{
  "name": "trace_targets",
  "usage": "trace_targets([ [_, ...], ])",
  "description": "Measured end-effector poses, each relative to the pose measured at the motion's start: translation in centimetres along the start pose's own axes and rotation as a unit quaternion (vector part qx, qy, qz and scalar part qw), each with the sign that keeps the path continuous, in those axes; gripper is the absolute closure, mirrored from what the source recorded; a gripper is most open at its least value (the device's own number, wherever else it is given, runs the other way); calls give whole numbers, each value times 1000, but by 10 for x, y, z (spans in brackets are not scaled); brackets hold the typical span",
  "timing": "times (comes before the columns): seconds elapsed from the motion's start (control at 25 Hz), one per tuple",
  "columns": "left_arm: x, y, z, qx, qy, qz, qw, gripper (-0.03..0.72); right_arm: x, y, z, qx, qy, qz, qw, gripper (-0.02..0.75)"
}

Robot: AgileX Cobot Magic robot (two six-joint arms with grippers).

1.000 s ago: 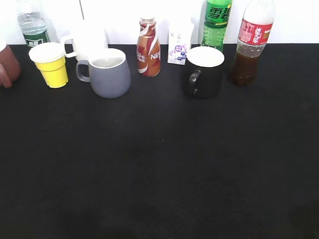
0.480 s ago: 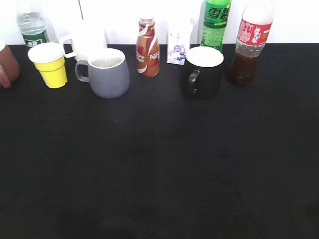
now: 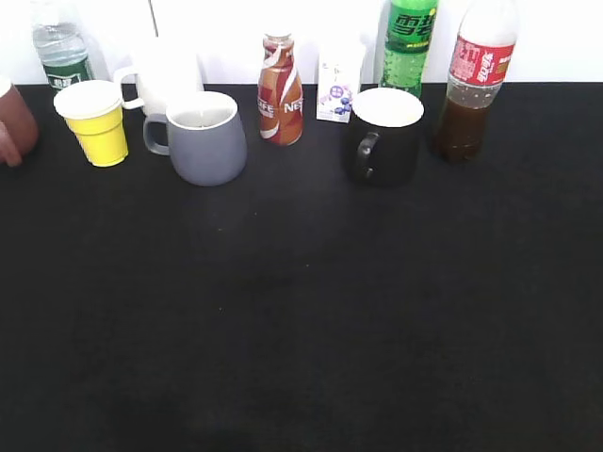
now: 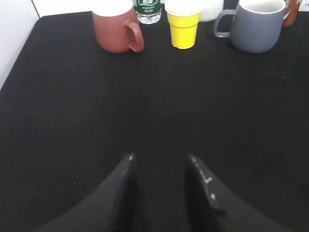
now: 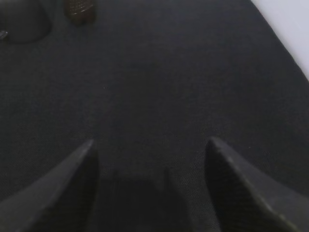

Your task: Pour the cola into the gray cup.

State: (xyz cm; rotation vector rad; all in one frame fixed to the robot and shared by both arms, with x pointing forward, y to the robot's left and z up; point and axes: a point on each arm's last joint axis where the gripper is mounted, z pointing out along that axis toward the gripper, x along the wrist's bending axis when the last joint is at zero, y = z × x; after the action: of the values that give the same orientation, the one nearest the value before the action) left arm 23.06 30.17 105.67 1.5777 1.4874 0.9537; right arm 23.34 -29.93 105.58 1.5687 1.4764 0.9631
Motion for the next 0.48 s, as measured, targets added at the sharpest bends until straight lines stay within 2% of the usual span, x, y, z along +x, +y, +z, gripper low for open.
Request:
trace_targets([
  [0.48,0,0,0,0,0,0,1000,426,0,0,0,0,1,-1,1000,217],
])
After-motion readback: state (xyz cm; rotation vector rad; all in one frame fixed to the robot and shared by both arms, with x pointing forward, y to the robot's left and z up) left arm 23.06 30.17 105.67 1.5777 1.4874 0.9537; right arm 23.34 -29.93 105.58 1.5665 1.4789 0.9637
